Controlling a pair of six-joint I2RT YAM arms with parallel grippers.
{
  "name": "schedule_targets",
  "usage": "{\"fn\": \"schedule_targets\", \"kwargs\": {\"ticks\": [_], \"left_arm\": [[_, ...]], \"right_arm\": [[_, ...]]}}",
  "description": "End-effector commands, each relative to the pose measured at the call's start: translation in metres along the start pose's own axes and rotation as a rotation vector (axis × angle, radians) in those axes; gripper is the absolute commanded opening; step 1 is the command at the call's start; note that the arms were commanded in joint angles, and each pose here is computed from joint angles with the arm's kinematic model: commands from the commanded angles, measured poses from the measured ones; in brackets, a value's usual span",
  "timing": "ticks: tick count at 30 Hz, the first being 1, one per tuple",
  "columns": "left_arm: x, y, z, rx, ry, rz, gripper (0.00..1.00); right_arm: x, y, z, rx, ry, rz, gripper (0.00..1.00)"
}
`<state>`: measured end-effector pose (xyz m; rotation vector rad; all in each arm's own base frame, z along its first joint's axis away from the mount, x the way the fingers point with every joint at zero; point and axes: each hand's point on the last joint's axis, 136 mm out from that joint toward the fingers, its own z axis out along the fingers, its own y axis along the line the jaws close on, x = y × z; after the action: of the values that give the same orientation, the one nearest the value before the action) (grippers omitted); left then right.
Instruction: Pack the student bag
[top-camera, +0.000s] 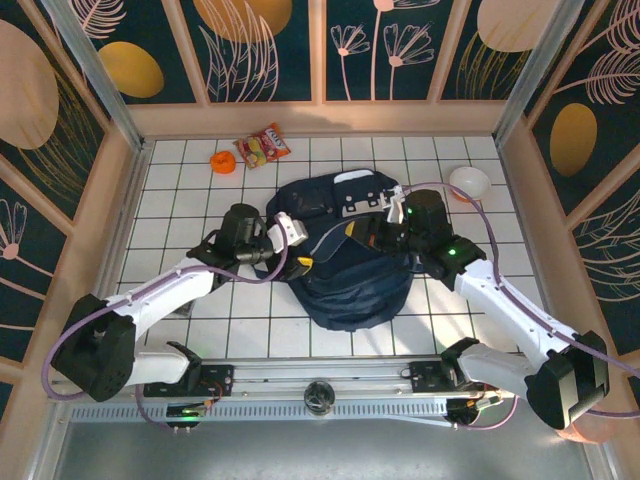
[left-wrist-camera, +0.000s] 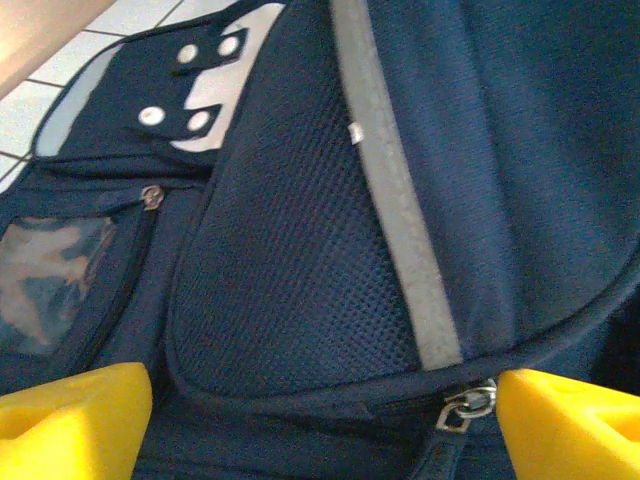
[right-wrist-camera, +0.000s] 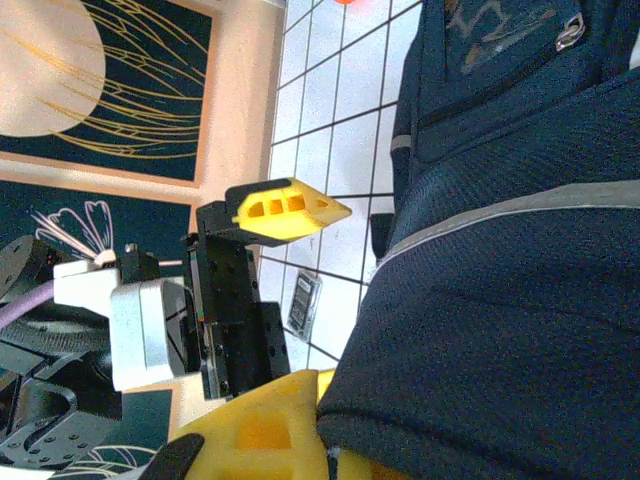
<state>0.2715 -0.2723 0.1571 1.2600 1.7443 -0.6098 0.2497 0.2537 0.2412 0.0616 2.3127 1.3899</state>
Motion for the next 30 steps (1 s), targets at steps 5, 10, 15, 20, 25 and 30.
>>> {"fn": "schedule_targets", "kwargs": {"ticks": [5,10,15,20,25,30], "left_arm": [[-0.050,-0.021,0.009,0.077,-0.118,0.021,0.93],[-0.046,0.001,0.014,-0.038,-0.115,-0.060,0.93],[-0.006,0.054,0.011,-0.340,0.042,-0.145,0.96],[0.032,0.078,-0.001,-0.462,0.135,-0.223,0.96],[0.052,0.084,-0.013,-0.515,0.168,-0.277,0.96],[0.044,0.083,-0.031,-0.512,0.110,-0.370,0.97]], "right_arm": [[-0.012,0.054,-0.009,-0.167,-0.010,-0.116,0.00],[-0.020,0.048,-0.012,-0.145,-0.032,-0.103,0.00],[-0.025,0.055,-0.020,-0.150,-0.045,-0.120,0.00],[-0.039,0.059,-0.032,-0.150,-0.108,-0.127,0.00],[-0.054,0.064,-0.038,-0.150,-0.183,-0.126,0.00],[-0.058,0.052,-0.033,-0.122,-0.201,-0.101,0.00]]}}
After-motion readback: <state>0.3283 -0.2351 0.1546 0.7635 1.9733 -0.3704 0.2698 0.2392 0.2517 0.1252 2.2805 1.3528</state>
